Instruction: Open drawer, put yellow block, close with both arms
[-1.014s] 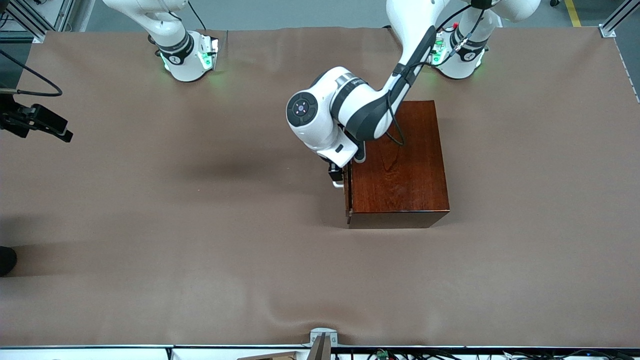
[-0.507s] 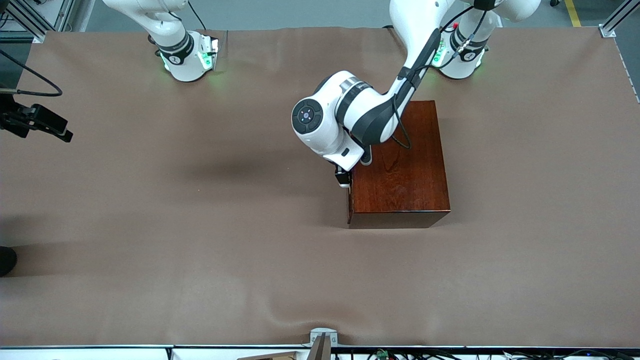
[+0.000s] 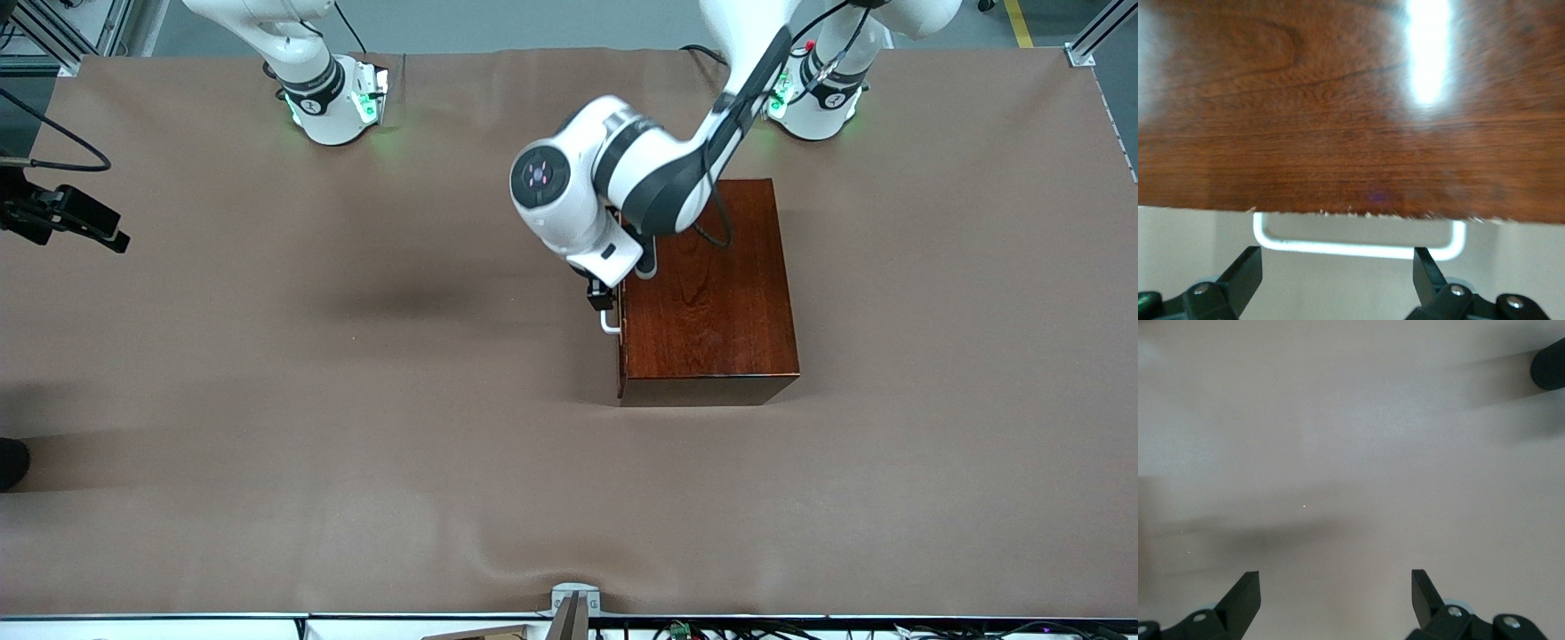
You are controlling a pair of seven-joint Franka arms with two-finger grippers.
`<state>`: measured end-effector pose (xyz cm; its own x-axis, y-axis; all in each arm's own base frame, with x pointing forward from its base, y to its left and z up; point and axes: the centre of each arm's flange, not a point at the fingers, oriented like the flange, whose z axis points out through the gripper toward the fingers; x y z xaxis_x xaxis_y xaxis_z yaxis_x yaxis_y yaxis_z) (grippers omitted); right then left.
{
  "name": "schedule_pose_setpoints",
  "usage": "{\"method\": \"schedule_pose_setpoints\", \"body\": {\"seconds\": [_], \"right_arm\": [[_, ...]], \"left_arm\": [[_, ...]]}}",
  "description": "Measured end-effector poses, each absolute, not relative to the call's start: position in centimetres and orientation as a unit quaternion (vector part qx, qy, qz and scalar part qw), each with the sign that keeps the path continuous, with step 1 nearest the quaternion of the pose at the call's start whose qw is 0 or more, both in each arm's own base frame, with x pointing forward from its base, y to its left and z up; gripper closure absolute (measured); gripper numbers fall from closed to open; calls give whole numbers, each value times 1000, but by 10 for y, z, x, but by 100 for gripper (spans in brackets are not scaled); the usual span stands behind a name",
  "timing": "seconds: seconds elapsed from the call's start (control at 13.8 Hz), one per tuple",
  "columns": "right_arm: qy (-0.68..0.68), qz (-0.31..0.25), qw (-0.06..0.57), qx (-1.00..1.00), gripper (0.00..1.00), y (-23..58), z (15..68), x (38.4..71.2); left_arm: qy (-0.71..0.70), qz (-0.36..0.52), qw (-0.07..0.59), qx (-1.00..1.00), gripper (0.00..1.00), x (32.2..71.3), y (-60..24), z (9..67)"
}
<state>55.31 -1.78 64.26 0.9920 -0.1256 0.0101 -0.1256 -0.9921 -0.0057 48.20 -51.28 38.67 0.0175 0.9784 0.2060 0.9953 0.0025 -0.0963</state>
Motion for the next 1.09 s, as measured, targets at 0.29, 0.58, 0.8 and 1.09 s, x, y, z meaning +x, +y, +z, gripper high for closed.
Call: {"method": "schedule_pose_setpoints", "body": {"seconds": [0.29,0.58,0.8,1.09], "right_arm": [[63,-5,3,-998,0,-18,643,553],[63,-5,3,-998,0,-17,643,553],[62,-5,3,-998,0,-17,643,553],[62,-5,3,-998,0,-16,643,553]], "left_arm": [[-687,-39,62,-723,0,515,-458,472],[-687,-31,46,-724,0,593,-330,508],[-682,-27,40,-730,0,632,-235,524],[-648,-20,36,-760,0,649,-128,541]]}}
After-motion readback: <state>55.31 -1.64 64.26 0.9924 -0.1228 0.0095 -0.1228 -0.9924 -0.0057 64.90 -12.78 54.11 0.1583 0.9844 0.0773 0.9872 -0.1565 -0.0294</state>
